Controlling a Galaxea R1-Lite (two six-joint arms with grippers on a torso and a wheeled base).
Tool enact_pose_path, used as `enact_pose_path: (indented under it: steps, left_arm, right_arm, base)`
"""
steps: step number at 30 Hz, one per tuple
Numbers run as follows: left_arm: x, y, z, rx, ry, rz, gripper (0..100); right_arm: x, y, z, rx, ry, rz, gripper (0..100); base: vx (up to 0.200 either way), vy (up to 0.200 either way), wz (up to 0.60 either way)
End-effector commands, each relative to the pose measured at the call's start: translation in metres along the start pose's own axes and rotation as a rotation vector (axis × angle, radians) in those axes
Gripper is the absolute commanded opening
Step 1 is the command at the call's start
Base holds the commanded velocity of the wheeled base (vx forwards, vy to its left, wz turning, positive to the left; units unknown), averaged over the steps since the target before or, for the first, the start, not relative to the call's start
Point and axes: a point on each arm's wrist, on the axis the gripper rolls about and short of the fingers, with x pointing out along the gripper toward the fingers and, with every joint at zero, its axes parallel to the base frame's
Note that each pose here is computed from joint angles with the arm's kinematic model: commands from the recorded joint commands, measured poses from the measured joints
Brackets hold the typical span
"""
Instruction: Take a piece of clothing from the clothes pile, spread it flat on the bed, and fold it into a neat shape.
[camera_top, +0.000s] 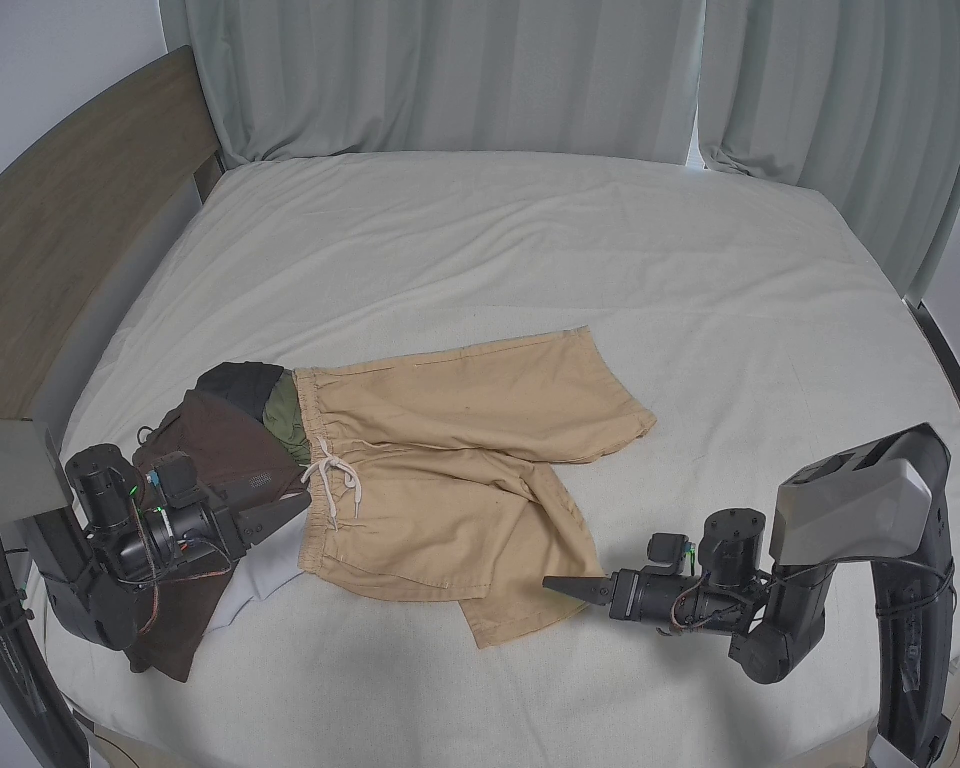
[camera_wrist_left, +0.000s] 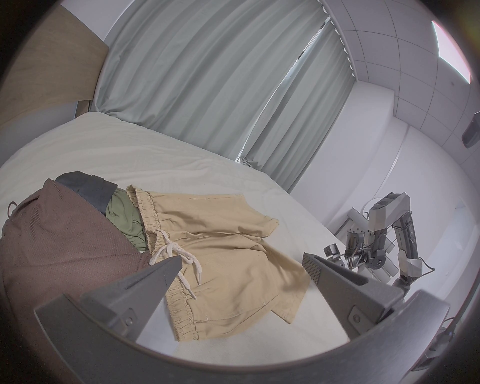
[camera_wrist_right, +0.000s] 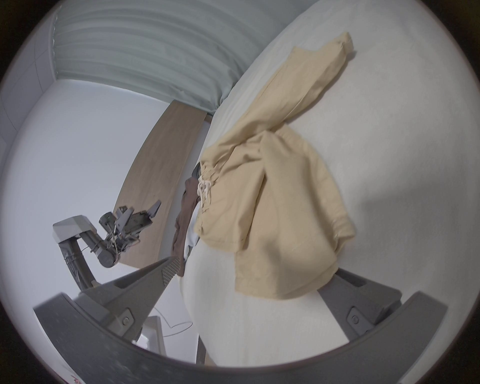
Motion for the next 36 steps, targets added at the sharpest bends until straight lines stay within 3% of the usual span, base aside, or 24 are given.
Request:
enact_pose_path:
  steps: [1,13,21,36]
  left_arm:
    - [0.0,0.0,-0.001,-0.001,0.001,0.001,100]
    - [0.001,-0.001,-0.001,-0.001,0.002,-0.002,100]
    - [0.001,-0.001,0.0,0.002,0.001,-0.002,100]
    - [0.001,-0.001,-0.001,-0.001,0.003,-0.002,100]
  right_arm:
    - [-0.003,-0.003,0.012,-0.007,-0.047,-0.006,100]
    - [-0.008,0.003,0.037,-0.043,-0.159,-0.012,100]
    - [-0.008,0.003,0.037,-0.039,-0.165,-0.023,100]
    - [-0.005,-0.004,0.023,0.137,-0.101,-0.056,100]
  base:
    - [0.0,0.0,0.0]
    - [0.0,0.0,0.0]
    - [0.0,0.0,0.0]
    - [0.0,0.0,0.0]
